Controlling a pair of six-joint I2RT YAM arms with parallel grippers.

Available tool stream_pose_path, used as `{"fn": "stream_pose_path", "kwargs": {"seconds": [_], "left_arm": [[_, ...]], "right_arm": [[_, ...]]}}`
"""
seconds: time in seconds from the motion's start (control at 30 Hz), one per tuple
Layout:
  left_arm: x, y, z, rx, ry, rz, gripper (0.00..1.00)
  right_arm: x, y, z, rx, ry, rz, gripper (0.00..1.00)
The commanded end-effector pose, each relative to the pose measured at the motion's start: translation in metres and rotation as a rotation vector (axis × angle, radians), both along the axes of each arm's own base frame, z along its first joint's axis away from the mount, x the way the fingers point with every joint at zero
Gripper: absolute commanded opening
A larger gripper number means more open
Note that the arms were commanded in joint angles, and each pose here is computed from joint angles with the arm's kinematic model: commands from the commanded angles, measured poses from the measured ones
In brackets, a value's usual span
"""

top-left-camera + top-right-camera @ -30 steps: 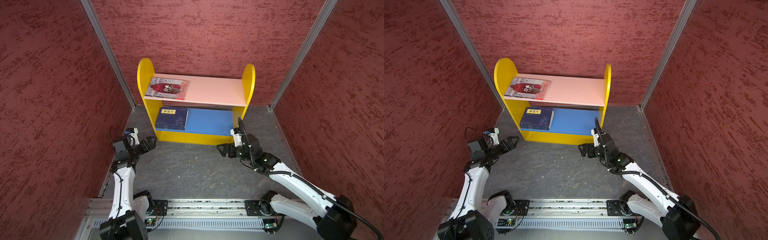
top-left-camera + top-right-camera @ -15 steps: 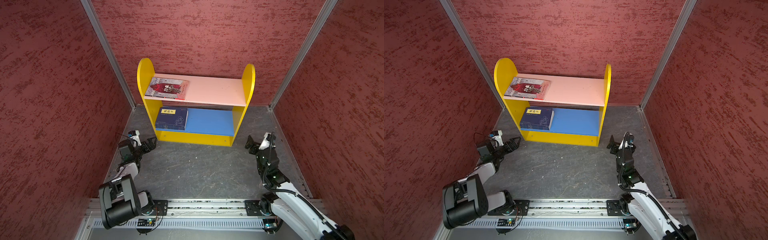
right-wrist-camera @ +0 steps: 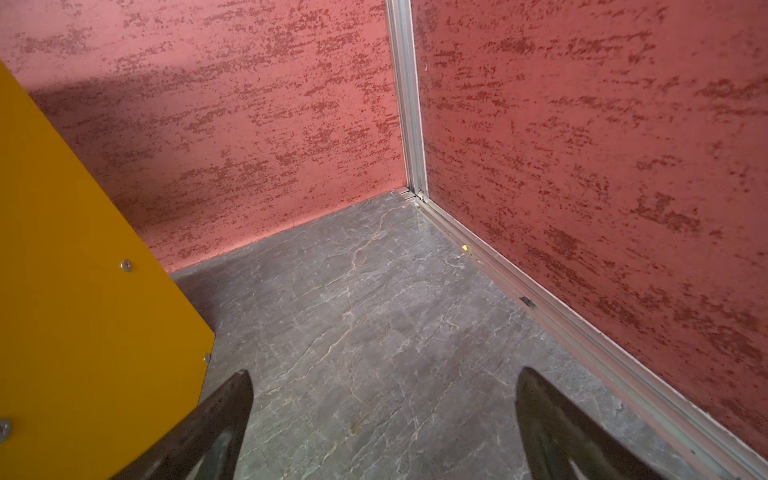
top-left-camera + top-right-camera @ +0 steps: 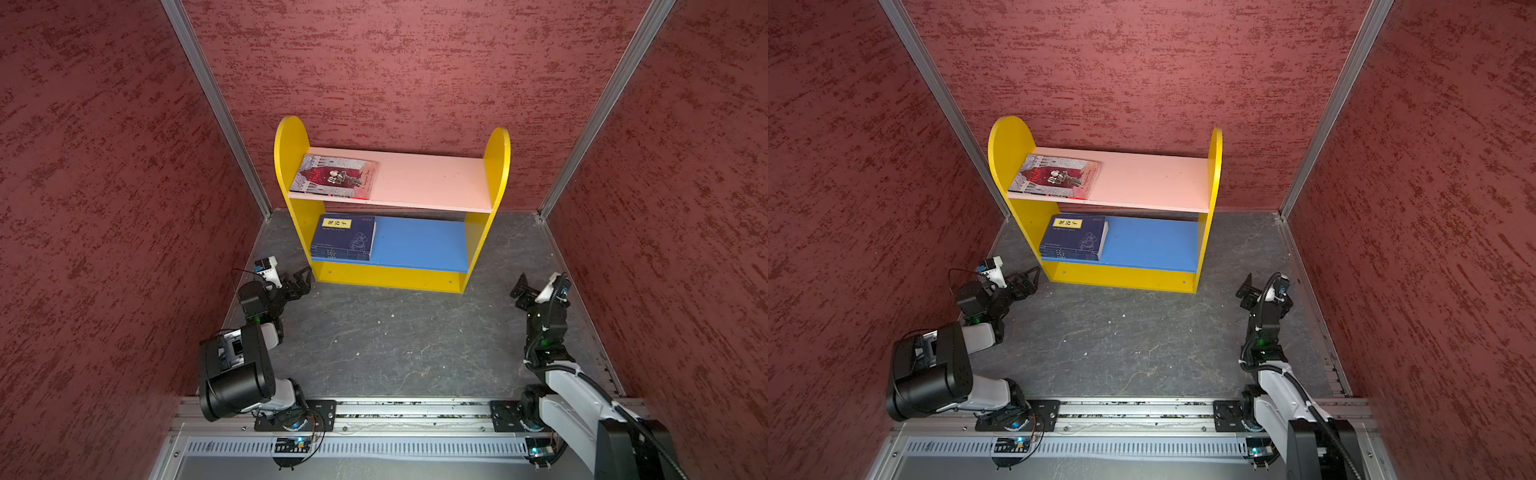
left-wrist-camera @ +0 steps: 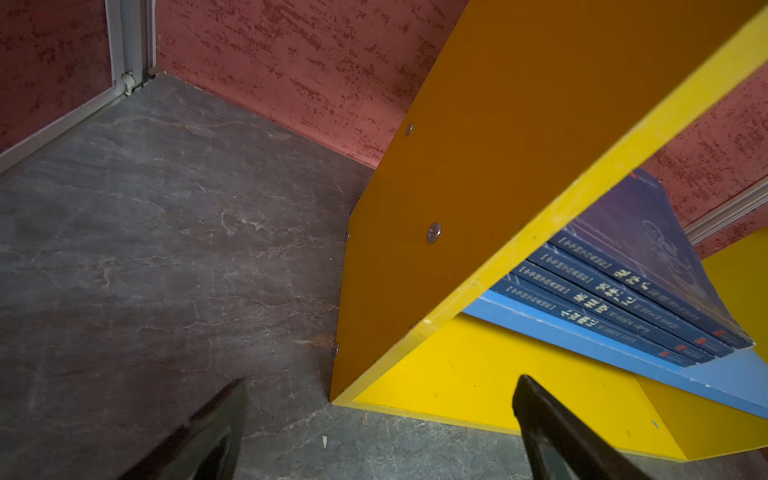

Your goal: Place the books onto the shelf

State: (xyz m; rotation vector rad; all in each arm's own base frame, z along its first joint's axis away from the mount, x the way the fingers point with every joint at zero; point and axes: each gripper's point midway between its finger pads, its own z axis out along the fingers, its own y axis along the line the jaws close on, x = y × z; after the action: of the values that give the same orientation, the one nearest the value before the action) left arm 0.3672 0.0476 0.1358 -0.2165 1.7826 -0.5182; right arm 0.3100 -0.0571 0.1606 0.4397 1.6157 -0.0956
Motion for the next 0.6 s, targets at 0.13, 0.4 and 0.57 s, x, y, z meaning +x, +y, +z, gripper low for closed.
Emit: {"fn": "stream_pose_path", "kwargs": {"seconds": [0.13,0.4,0.57], "left_arm": [[0.0,-0.016,0.013,0.087,-0.135,-0.05,0.99],[-0.015,-0.058,0.009,0.274,-0.237,-0.105,0.99],[-0.014,-0.053,0.001,0.31,-0.227,-0.008,0.99]], "right_arm": [[0.016,0.007,0.021,-0.051,-0.142,0.063,0.99],[0.022,0.007,0.012,-0.092,-0.15,0.084,0.99],[0.027,0.003,-0.003,-0.084,-0.144,0.082,0.99]]}}
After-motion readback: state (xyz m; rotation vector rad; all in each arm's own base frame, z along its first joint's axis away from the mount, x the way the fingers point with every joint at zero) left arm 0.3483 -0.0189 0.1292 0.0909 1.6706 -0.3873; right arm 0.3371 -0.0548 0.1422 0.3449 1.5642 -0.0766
